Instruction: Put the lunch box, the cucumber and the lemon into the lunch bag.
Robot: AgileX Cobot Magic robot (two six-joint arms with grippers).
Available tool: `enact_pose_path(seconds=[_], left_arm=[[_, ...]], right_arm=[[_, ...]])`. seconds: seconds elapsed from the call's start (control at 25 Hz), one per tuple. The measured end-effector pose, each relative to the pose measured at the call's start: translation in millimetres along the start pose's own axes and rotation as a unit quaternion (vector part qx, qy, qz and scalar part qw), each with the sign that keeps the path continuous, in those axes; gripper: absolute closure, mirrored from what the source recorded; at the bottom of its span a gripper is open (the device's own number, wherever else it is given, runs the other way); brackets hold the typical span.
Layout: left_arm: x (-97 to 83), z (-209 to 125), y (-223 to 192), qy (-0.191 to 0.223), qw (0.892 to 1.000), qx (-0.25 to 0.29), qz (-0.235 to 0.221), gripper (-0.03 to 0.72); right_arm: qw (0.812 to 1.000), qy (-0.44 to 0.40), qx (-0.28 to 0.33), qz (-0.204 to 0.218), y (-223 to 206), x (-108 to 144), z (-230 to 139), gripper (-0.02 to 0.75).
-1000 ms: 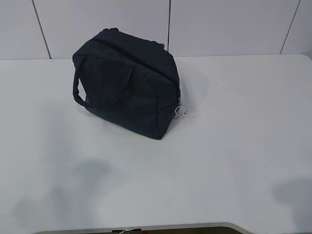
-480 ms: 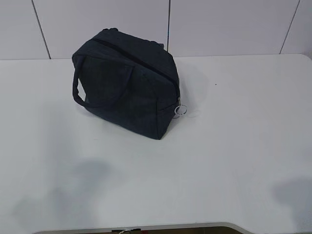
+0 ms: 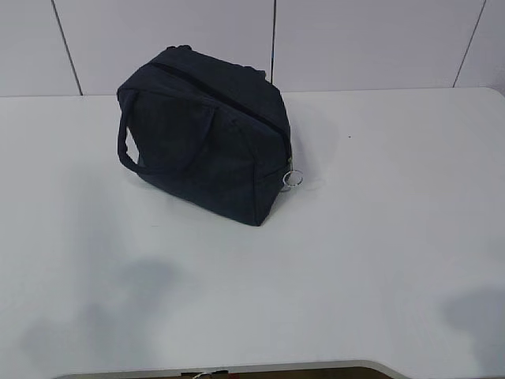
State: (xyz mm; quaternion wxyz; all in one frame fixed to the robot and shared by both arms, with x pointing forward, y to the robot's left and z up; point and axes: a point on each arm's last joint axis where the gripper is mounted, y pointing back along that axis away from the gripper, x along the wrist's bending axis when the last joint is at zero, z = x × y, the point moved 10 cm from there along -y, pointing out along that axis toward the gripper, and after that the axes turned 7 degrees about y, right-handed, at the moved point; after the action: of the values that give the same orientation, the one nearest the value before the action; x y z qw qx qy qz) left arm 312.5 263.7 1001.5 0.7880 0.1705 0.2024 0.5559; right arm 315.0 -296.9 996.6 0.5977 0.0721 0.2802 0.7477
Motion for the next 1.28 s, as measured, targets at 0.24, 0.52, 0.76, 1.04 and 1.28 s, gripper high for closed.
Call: enact_pose_path(seconds=[0.24,0.52,0.76,1.04,1.28], left_arm=[[0.0,0.0,0.0,0.0,1.0,0.0,0.0,0.403],[0.0,0.0,0.0,0.0,1.0,0.0,0.0,0.423],[3.3,0.6,-0.2,0.011,1.0,-0.003,0.018,0.432],[12.2,1.9,0.0,0.038,0.997,-0.01,0.065,0.434],[19.9,2.6,0.8,0.062,0.992,-0.016,0.106,0.443]], right_arm=[[1.0,0.0,0.0,0.0,0.0,0.0,0.0,0.364],[1.0,0.0,0.0,0.0,0.0,0.0,0.0,0.365],[1.0,-0.01,0.004,-0.016,0.3,-2.8,-1.0,0.364],[0.993,-0.06,0.027,-0.099,3.6,-16.5,-6.7,0.365],[0.989,-0.076,0.034,-0.125,5.1,-20.5,-8.7,0.364]])
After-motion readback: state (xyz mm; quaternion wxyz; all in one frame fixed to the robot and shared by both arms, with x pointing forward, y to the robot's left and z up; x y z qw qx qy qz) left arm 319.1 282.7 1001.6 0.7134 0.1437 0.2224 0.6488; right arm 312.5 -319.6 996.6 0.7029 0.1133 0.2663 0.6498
